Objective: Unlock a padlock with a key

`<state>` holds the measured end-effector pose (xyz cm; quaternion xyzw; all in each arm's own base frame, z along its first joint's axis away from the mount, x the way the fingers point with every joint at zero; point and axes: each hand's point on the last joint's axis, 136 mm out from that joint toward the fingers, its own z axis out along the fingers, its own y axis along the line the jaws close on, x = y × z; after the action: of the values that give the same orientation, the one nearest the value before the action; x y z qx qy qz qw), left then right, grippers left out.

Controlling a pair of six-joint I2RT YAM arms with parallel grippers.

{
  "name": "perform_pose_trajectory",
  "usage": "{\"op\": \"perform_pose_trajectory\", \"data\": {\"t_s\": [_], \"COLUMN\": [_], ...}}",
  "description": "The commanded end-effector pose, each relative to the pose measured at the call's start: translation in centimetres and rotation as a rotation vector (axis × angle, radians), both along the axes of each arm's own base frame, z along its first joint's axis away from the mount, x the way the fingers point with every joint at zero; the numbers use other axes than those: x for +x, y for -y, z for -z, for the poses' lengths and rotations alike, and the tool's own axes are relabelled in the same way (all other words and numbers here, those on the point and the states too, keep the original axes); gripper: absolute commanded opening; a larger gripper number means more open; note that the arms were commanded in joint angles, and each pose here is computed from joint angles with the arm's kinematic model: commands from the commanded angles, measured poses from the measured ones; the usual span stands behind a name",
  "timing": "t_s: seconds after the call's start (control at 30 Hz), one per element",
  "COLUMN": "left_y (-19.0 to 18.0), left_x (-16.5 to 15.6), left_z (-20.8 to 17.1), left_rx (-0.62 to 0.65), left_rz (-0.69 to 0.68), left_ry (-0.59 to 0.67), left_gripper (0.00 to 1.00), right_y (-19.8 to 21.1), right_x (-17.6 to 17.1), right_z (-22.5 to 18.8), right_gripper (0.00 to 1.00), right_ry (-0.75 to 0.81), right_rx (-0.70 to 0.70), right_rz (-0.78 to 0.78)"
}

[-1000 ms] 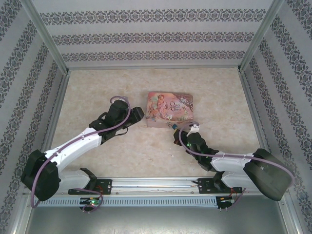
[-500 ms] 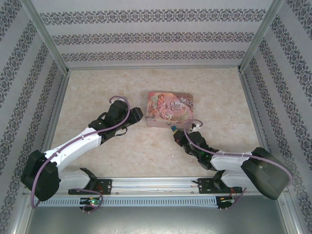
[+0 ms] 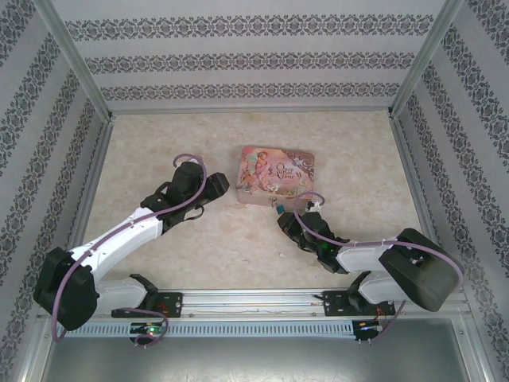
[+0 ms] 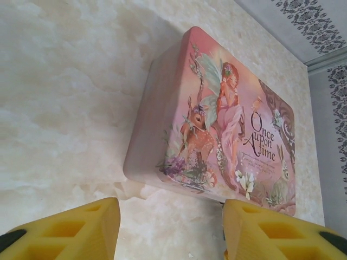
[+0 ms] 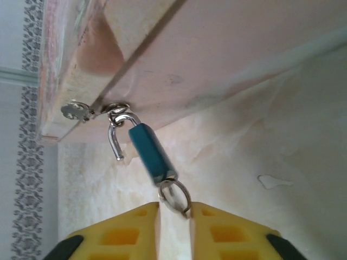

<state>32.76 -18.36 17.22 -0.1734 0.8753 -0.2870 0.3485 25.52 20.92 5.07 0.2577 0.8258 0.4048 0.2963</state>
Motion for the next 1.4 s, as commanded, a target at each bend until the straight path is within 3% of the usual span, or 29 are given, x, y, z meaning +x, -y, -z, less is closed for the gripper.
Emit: {"op": "perform_pose_trajectory", "data": {"t_s": [0.0, 0.37, 0.5, 0.83, 1.17, 1.37], "left_y": [-1.3, -2.2, -1.2, 1.0, 4.3, 4.8], "left_x": [-0.1, 0.5, 1.2, 3.6, 7.1, 9.0], "left_z": [-0.1, -0.6, -1.1, 0.4, 4.2, 4.7], "left_rx": [0.032, 0.026, -0.008, -0.064, -0.084, -0.067], "left_rz": [-0.010, 0.004, 0.058, 0.128, 0.258, 0.273], "left_ry": [-0.004, 0.023, 0.050, -0.002, -0.095, -0.069], "left_gripper": [0.54, 0.67, 0.72, 0.74, 0.73, 0.71], "right_y": [0.1, 1.1, 1.8, 2.6, 3.7, 3.5], "right_x": [0.4, 0.1, 0.0, 0.6, 1.3, 1.6], "right_z": [-0.5, -3.8, -5.0, -6.1, -5.4, -5.6], "right_gripper": [0.32, 0.80, 0.98, 0.98, 0.98, 0.98], "right_ry": [0.005, 0.125, 0.166, 0.193, 0.178, 0.188], "right_rx": [-0.014, -0.124, -0.089, -0.028, -0.023, -0.014], "right_rz": [0.005, -0.060, -0.077, -0.122, -0.101, -0.114]}}
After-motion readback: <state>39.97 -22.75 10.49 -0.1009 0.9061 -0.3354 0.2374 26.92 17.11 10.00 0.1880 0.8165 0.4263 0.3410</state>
